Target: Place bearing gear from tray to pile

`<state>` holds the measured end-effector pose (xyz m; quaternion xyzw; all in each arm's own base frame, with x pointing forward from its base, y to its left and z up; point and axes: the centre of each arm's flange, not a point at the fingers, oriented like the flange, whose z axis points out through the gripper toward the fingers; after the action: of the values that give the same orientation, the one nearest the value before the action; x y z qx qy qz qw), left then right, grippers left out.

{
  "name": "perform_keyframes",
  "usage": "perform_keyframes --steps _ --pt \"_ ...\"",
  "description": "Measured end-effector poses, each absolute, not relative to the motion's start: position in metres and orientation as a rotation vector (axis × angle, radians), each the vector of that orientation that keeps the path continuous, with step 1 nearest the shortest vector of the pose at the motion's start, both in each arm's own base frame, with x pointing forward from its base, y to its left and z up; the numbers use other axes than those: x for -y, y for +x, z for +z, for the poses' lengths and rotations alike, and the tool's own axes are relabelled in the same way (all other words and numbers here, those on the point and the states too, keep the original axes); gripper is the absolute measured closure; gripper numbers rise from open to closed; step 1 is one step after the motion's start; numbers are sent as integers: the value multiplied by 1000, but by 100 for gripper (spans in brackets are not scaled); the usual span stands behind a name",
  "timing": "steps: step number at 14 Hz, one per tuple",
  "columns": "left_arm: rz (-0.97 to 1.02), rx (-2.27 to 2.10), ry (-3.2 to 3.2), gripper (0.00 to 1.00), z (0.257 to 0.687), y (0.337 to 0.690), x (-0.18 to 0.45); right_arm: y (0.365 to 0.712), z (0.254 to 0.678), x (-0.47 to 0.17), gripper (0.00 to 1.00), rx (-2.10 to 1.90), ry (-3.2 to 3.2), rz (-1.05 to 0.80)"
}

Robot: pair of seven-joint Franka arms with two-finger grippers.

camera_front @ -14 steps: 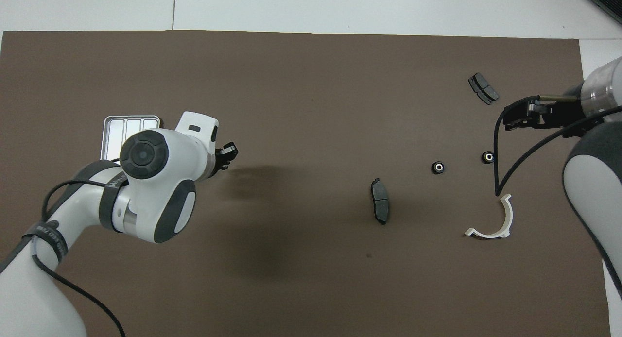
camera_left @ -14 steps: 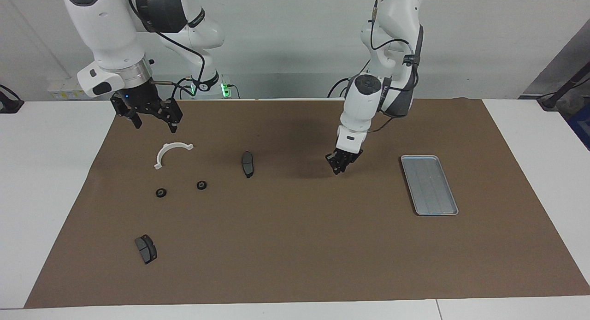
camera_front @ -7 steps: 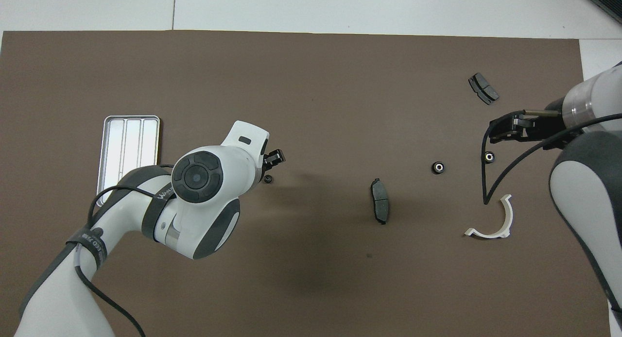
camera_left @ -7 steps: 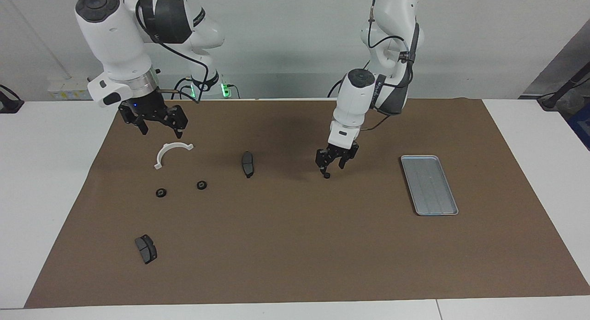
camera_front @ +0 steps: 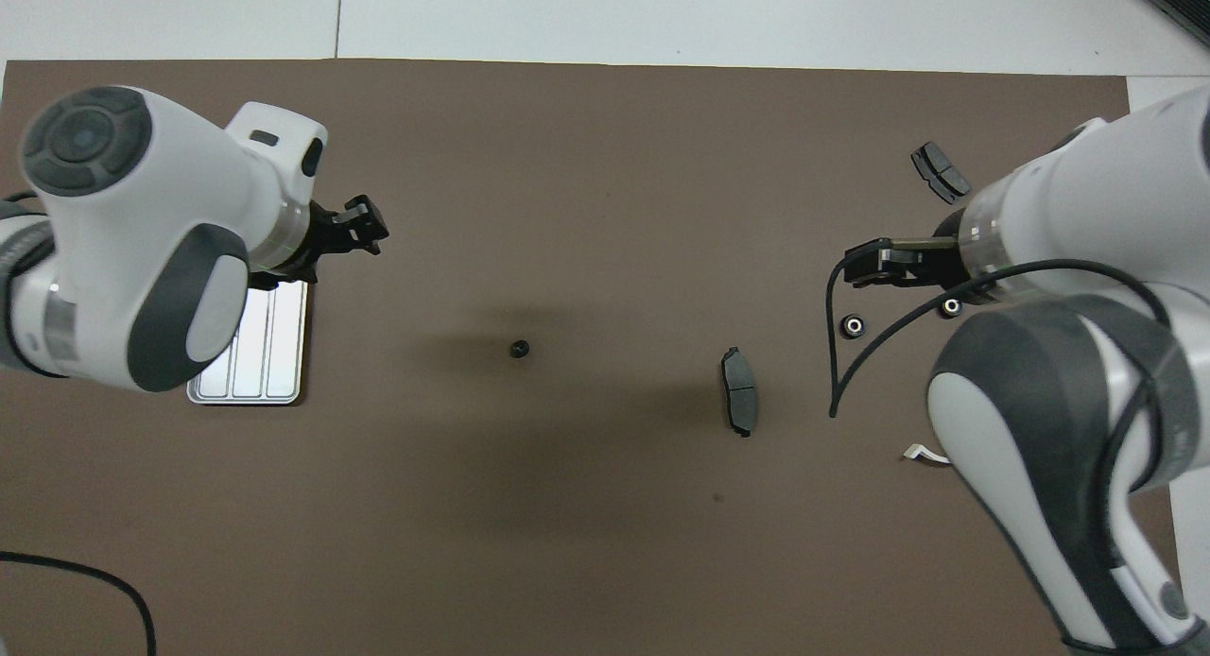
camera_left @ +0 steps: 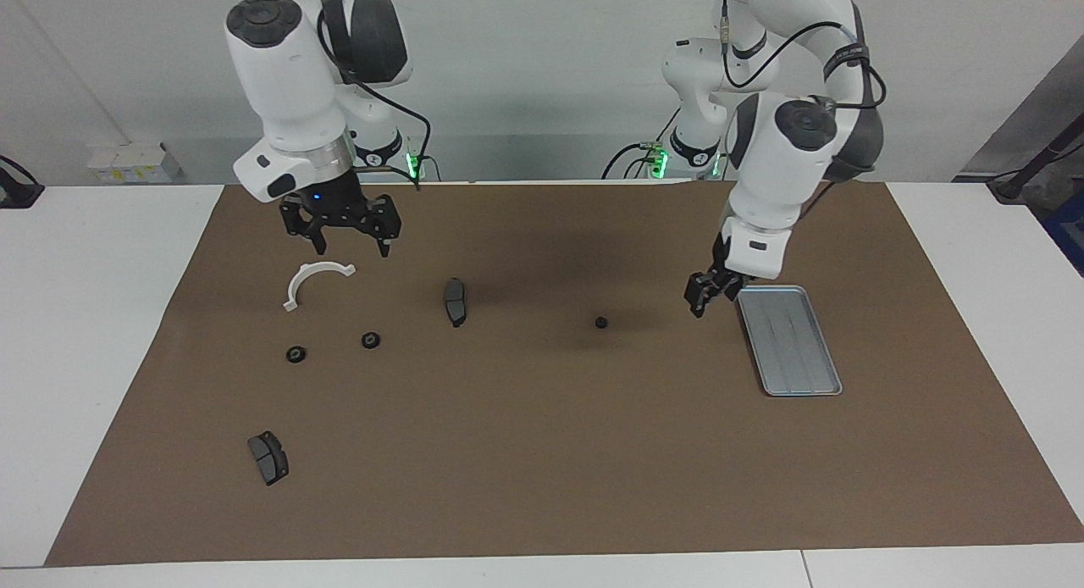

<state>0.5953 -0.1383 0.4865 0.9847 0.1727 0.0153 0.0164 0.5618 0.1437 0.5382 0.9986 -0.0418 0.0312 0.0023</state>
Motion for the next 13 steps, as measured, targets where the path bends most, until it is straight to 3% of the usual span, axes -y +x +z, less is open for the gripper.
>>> perform_keyframes --steps 4,9,13 --pt "-5 -429 3102 28 522 589 66 562 480 -239 0 184 3158 142" --pt "-44 -271 3133 31 580 563 54 554 416 -329 0 190 3198 191" --pt "-46 -229 3142 30 592 561 53 534 384 -395 0 160 3226 207"
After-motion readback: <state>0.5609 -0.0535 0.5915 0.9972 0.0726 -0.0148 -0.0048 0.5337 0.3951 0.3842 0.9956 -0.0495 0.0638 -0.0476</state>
